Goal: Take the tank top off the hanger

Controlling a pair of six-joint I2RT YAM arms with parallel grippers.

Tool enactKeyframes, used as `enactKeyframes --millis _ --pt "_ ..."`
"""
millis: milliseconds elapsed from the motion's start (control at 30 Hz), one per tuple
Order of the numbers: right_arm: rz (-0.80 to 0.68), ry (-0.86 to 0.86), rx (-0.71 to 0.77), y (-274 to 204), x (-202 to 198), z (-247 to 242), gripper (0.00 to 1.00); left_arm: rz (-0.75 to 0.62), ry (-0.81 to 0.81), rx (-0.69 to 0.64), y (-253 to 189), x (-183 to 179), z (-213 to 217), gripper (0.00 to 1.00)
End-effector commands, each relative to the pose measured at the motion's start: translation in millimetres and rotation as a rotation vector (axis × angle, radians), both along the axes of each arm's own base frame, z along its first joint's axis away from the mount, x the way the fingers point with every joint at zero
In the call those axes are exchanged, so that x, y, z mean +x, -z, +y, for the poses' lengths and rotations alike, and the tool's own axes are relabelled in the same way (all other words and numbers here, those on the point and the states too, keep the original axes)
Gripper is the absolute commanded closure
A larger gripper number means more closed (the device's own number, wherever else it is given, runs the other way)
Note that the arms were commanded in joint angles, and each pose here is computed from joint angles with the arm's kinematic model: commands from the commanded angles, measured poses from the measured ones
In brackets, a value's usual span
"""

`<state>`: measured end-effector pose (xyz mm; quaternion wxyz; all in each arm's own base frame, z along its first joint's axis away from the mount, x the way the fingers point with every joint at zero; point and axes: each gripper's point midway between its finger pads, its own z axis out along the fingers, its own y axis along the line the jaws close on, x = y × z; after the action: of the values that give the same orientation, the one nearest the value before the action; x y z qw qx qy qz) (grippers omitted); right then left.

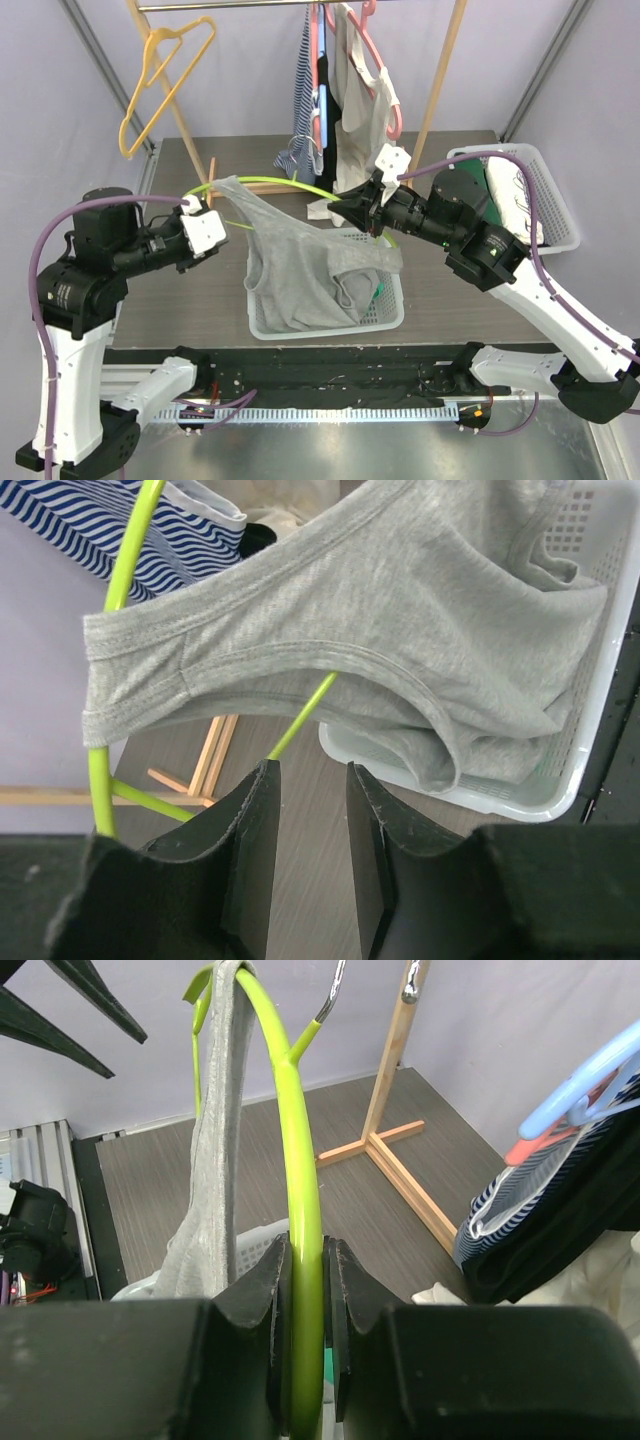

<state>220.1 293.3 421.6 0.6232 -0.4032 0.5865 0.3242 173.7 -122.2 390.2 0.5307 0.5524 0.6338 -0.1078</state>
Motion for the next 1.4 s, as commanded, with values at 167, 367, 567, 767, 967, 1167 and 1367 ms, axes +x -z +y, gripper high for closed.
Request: enactKeyframes --millis 167,367,567,767,967,1167,1367 --pt "-0.056 -0.059 0.128 -46 -15 1 0.99 -0.080 -0.046 -0.035 -18 23 -1 0.68" --pt "-0.046 -0.092 0.152 -48 -24 0 0.99 -0.075 -0.117 0.000 -9 43 5 0.69" --pt "-0.040 -0.133 0.169 -51 -32 2 0.99 -0.061 -0.153 0.019 1 56 7 0.72" --pt "-0.005 -0.184 0.167 -42 -37 10 0.99 -0.074 -0.131 -0.006 -10 58 -1 0.74" --pt "0.035 -0.196 0.146 -26 -36 19 0.99 -0.064 -0.084 -0.080 -30 51 -14 0.78" --pt "0.060 -0.198 0.100 -6 -37 34 0.99 -0.013 -0.014 -0.158 -40 39 -30 0.80" --pt "0.045 -0.219 0.062 -1 -44 58 0.99 0.074 0.061 -0.218 -39 28 -46 0.80"
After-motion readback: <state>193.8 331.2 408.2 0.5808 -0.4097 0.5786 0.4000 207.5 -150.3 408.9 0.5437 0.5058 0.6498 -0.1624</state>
